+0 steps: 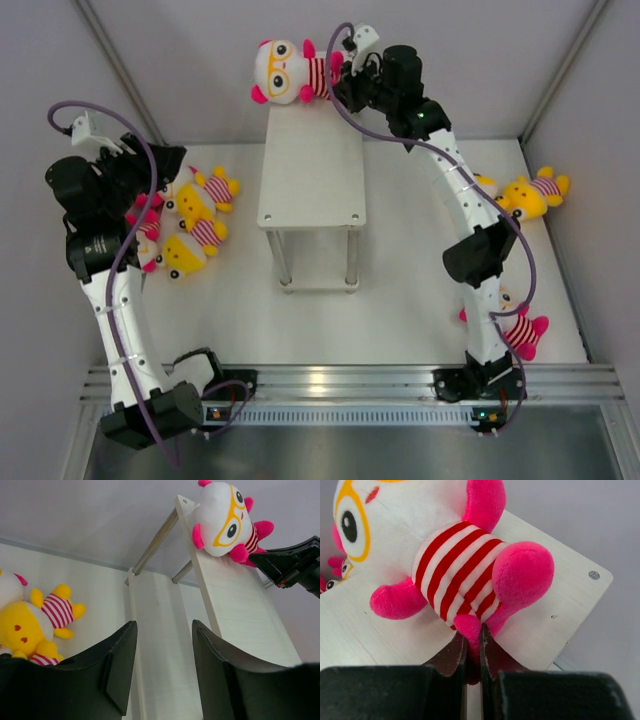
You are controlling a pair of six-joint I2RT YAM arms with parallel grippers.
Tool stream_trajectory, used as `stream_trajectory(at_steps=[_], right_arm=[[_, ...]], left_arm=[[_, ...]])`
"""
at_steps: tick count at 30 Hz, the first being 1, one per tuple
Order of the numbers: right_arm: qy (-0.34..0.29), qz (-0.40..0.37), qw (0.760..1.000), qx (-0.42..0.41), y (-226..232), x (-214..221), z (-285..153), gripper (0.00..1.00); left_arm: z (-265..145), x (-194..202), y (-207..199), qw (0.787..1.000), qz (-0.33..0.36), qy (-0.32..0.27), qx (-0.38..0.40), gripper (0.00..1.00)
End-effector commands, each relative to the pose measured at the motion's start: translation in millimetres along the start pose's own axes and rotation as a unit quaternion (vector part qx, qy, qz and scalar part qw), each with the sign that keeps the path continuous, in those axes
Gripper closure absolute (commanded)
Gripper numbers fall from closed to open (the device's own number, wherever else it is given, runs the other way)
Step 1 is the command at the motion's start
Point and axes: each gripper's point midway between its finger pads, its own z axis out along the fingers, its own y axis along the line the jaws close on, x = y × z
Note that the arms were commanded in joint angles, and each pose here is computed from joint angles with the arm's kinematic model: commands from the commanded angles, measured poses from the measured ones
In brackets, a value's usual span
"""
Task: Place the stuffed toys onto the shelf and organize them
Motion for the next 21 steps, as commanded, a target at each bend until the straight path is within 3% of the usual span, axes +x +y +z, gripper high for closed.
stream_trajectory(at_steps=[1,8,10,12,15,21], right_arm=[[-0.051,-0.03,0.998,-0.004,-11,-41,-17,1.0],[-0.04,-0.021,0.999,0.012,-40,-29,-21,1.0],[-0.041,-0.029,0.999,0.009,-42,-29,-22,0.82],[-0.05,-0.03,0.998,0.019,-47,-34,-24,0.49],[-0.08,-0.028,0.996,0.024,-47,-53,-30,0.37],[-0.126,0.039,0.991,0.032,-49,-56,-24,0.27]], left_arm=[[-1,-4,-4,0.999,0.031,-0.013,0.012,0.47],[3,0,-1,1.0,0.02,-0.004,0.013,0.47],[4,0,-1,1.0,0.018,-0.004,0.013,0.47],[4,1,-1,1.0,0.017,-0.002,0.016,0.47],[3,2,-1,1.0,0.017,-0.002,0.015,0.47],[2,9,-5,1.0,0.002,0.012,0.028,0.47]])
